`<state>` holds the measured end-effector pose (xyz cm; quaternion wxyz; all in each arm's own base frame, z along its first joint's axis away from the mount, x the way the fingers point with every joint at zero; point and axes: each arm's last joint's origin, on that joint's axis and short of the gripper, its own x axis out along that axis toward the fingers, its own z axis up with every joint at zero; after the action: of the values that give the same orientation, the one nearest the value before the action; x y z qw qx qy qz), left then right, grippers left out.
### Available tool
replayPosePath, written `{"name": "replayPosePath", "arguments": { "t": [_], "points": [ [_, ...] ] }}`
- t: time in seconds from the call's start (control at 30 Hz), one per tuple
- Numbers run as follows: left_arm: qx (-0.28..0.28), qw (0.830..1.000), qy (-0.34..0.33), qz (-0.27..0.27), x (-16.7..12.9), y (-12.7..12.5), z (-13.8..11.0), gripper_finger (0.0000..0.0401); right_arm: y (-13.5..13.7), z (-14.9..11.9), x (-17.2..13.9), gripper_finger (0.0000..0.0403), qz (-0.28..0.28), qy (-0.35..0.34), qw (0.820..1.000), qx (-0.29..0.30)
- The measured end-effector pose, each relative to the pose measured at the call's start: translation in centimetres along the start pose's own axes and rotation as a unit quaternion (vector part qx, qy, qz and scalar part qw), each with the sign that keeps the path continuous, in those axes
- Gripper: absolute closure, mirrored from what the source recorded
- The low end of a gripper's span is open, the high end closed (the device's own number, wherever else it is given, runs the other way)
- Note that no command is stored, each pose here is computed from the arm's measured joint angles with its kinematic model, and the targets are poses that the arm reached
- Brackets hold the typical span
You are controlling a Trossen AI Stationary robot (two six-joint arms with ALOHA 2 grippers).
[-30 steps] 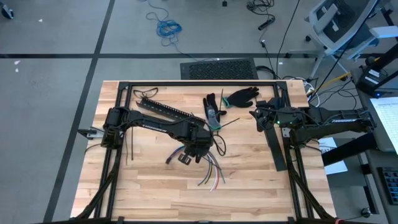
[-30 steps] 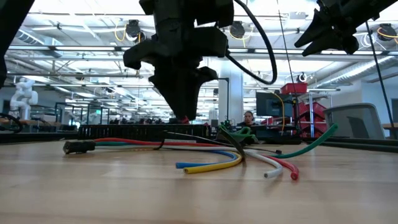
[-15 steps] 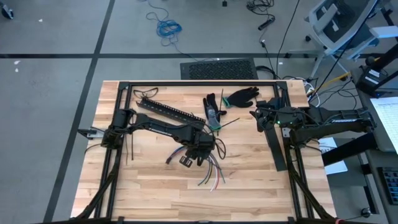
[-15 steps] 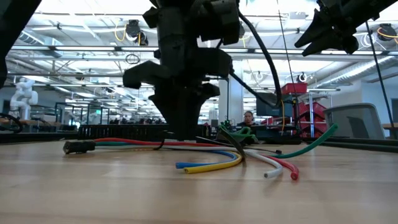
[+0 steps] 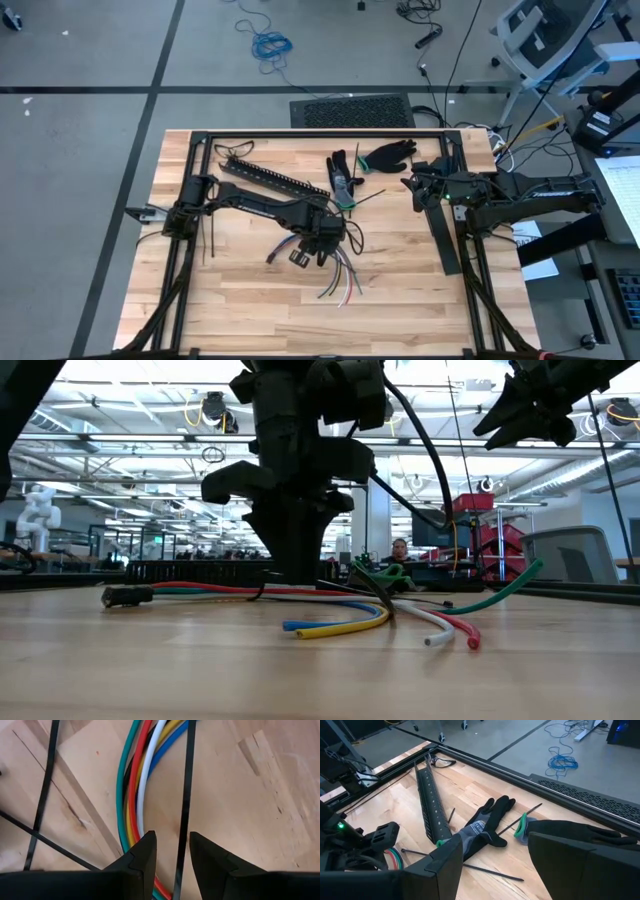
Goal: Ziptie cables
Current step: Wrap the cable wires with the black zip tie
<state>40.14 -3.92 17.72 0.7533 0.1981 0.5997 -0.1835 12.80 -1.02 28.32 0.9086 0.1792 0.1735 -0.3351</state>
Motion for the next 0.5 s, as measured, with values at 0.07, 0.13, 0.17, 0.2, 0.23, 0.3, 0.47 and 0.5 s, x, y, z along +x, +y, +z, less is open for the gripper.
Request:
{"name": "replayPosePath", "arguments": {
  "t": [0.07,0.13,0.17,0.2,0.23,0.3,0.47,0.5],
  "points": [
    [0.000,1.000,-0.002,0.001,0.00,0.01,0.03,0.0304,0.00,0.00,0.00,0.0188,0.000,0.000,1.000,0.000],
    [0.000,1.000,-0.009,0.003,0.00,0.07,0.16,0.0324,0.00,0.00,0.00,0.0188,0.000,0.000,1.000,0.000],
    [0.000,1.000,-0.013,0.004,0.00,0.11,0.24,0.0334,0.00,0.00,0.00,0.0188,0.000,0.000,1.000,0.000],
    [0.000,1.000,-0.017,0.006,-0.01,0.14,0.31,0.0343,0.00,0.00,0.00,0.0188,0.000,0.000,1.000,0.000],
    [0.000,1.000,-0.019,0.007,-0.01,0.16,0.36,0.0351,0.00,0.01,0.00,0.0188,0.000,0.000,1.000,0.000],
    [0.001,1.000,-0.023,0.009,-0.01,0.19,0.43,0.0363,0.01,0.01,0.00,0.0188,0.000,0.000,1.000,0.000],
    [0.001,1.000,-0.023,0.008,-0.01,0.20,0.44,0.0372,0.01,0.01,0.00,0.0188,0.001,0.000,1.000,0.000],
    [0.001,1.000,-0.023,0.008,-0.01,0.19,0.43,0.0372,0.01,0.01,0.00,0.0188,0.000,0.000,1.000,0.000]
  ]
}}
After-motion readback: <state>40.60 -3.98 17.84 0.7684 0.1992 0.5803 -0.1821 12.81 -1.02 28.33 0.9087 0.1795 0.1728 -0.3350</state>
